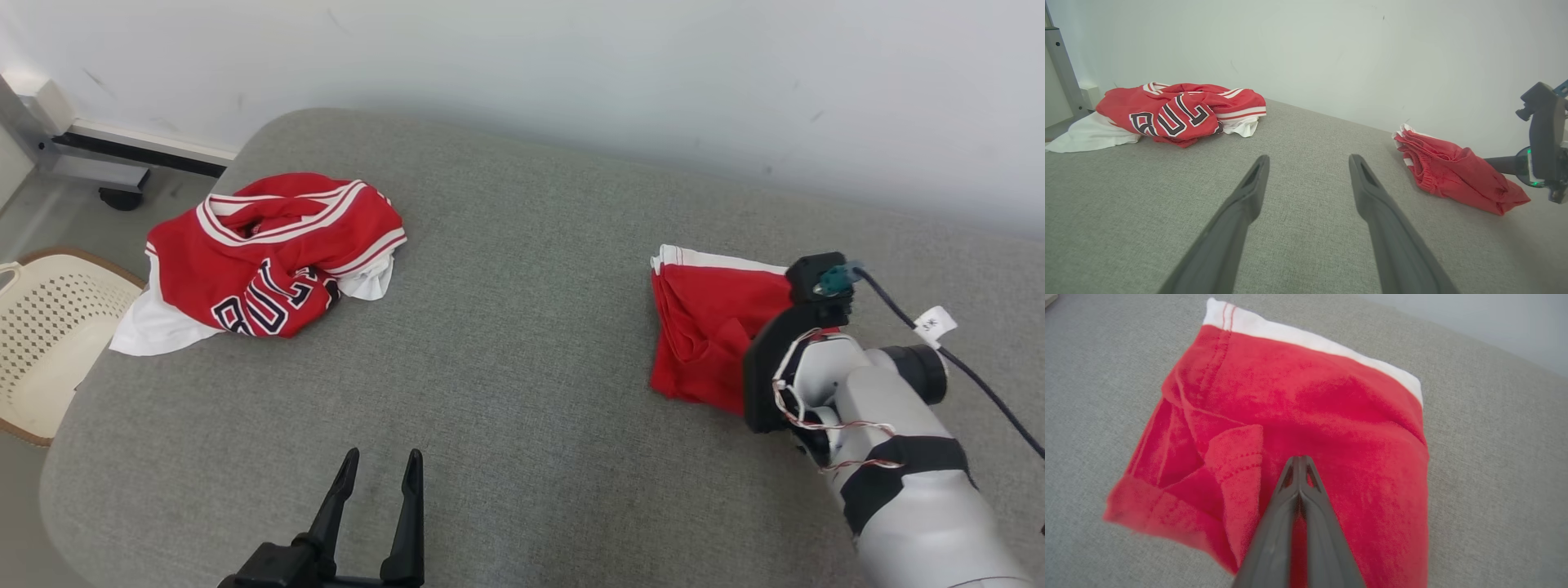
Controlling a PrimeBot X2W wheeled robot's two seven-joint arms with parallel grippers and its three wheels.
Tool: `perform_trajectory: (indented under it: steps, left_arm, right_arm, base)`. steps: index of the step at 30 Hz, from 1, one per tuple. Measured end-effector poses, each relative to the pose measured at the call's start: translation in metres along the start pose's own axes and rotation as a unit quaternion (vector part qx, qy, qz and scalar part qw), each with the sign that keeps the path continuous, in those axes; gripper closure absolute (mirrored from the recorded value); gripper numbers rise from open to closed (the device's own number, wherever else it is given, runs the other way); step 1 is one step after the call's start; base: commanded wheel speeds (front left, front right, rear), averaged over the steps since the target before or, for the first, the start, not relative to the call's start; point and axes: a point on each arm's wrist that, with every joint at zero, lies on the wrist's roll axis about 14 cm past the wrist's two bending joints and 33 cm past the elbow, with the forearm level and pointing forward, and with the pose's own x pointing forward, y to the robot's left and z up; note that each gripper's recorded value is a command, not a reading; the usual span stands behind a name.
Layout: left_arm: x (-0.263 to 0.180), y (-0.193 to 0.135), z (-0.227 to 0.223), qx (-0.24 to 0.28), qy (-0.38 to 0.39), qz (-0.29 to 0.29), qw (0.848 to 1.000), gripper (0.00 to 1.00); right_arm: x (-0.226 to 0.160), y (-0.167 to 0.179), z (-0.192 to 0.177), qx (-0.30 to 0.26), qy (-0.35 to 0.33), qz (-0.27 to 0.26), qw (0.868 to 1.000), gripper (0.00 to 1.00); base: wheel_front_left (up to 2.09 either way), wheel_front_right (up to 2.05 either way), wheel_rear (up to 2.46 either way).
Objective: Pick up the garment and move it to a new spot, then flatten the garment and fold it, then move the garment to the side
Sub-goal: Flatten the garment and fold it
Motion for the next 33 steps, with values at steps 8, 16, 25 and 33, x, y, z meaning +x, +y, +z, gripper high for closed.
perform_trajectory:
  steps: [8,16,25,33]
  left_arm:
    - [-0.005,0.004,0.007,-0.003,-0.012,0.006,1.0,0.0]
    - [-0.004,-0.002,0.011,-0.005,-0.02,-0.004,1.0,0.0]
    - [-0.003,-0.007,0.009,-0.007,-0.017,-0.012,1.0,0.0]
    - [-0.004,-0.011,0.015,0.003,-0.028,-0.025,0.999,0.0]
  right_arm:
    - [-0.007,0.055,-0.011,-0.057,0.018,0.052,0.997,1.0]
    - [-0.023,0.104,-0.037,-0.083,0.033,0.116,0.989,1.0]
    - [-0.041,0.09,-0.005,-0.044,-0.035,0.119,0.991,0.49]
    - [-0.08,0.019,0.024,0.061,-0.19,0.033,0.979,0.0]
  base:
    - [0.0,0.0,0.0]
    - [0.0,0.0,0.0]
    - [0.0,0.0,0.0]
    - [0.0,0.0,0.0]
